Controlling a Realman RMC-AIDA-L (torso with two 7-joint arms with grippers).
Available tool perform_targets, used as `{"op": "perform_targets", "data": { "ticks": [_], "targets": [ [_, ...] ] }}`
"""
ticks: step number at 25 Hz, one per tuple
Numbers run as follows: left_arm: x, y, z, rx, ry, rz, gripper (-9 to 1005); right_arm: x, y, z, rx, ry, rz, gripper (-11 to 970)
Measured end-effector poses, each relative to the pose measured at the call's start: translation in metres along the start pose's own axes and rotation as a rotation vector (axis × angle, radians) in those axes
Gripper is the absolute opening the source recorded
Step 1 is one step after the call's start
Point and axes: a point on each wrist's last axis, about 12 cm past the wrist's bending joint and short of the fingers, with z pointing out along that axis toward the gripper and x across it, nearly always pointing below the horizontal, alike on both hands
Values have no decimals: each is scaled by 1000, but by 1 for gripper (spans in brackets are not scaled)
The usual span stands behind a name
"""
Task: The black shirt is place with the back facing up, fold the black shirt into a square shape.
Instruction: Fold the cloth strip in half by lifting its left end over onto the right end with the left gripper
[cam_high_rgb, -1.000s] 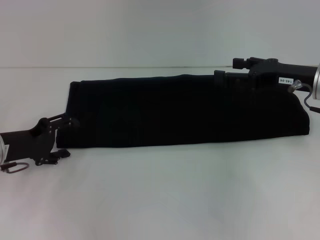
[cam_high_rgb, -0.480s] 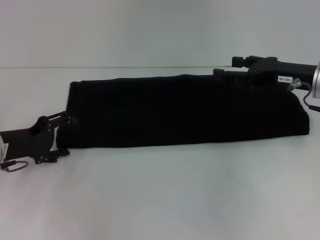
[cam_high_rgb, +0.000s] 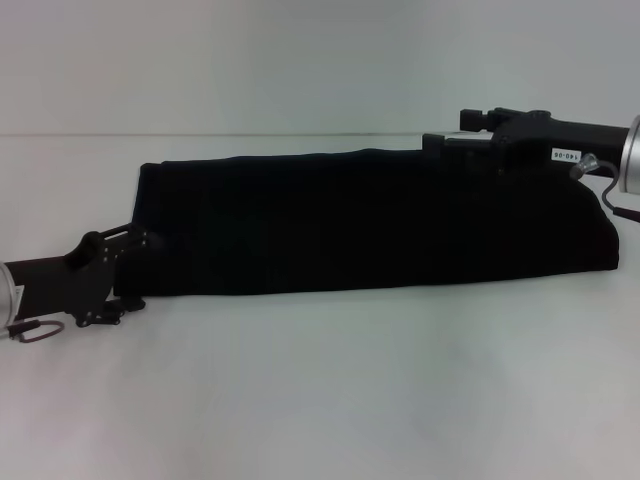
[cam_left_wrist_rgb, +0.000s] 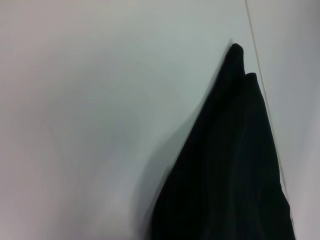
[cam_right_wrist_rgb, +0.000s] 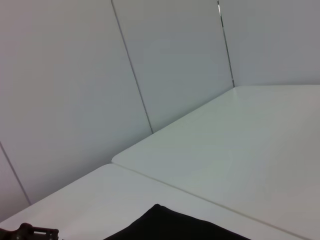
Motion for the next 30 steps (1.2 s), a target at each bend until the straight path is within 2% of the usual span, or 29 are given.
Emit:
{"op": "perform_targets", "data": {
  "ticks": [19, 30],
  "targets": [
    [3, 4, 4, 0, -5, 7, 950, -4, 0, 3, 14, -24, -24, 927],
    [-8, -2, 1, -9, -55, 48, 950, -6, 1, 3, 8, -43, -21, 926]
  ]
}}
